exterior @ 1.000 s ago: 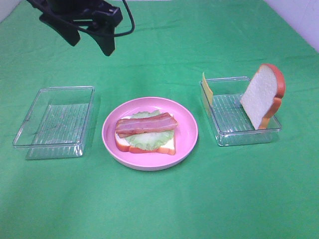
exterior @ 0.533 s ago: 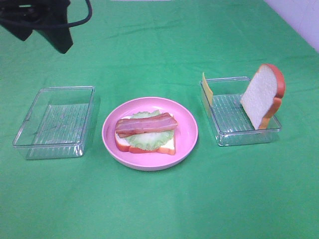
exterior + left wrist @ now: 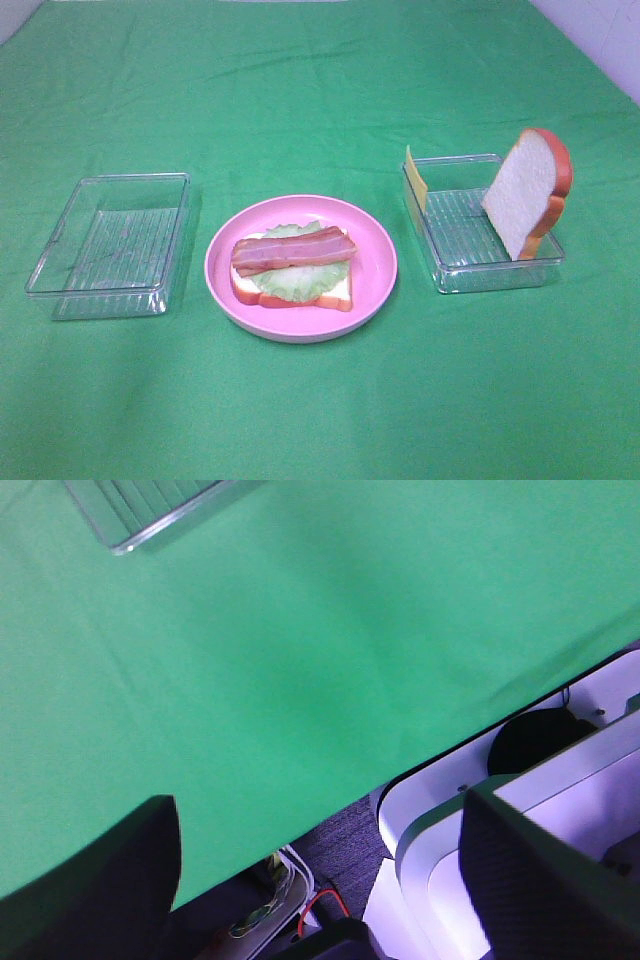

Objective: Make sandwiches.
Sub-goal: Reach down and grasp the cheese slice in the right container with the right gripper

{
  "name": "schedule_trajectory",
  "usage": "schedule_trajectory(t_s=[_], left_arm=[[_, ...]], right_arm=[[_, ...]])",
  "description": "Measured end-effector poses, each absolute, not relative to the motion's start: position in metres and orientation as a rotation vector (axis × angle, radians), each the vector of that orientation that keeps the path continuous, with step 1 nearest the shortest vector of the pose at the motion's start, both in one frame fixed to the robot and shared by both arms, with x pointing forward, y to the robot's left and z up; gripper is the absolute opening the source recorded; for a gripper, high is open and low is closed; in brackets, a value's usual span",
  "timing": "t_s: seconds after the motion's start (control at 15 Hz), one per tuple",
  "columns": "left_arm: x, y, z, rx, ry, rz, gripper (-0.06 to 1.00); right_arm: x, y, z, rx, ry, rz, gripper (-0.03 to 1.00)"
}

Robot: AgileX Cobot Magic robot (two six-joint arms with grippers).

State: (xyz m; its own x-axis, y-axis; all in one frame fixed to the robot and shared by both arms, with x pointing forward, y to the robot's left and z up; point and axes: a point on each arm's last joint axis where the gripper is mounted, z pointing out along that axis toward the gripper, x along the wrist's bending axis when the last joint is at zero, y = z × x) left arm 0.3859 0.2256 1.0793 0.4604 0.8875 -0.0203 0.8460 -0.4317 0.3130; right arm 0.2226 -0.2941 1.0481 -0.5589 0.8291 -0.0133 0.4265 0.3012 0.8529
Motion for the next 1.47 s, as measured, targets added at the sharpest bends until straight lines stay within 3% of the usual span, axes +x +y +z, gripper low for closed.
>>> schedule_trajectory(t_s=[0.73,1.0,1.2,1.47], left_arm=[[0.276,0.287,1.061,1.980,1.192,0.659,0.73],[0.251,0.304,1.056,1.871,1.144,0.775,0.73],[0.241,0.307,1.054,1.804,1.129,0.767,0.73],[0.240,0.307,1.054,1.804,1.129,0.757,0.73]], right_arm=[[0.239,-0.288,1.061,1.233,2.064,1.206,0.69],[0.299,-0.264,1.083,1.418,2.084,1.100,0.69],[0.377,-0.228,1.095,1.597,2.198,0.901,0.69],[0.466,-0.185,1.086,1.748,2.343,0.615,0.64]])
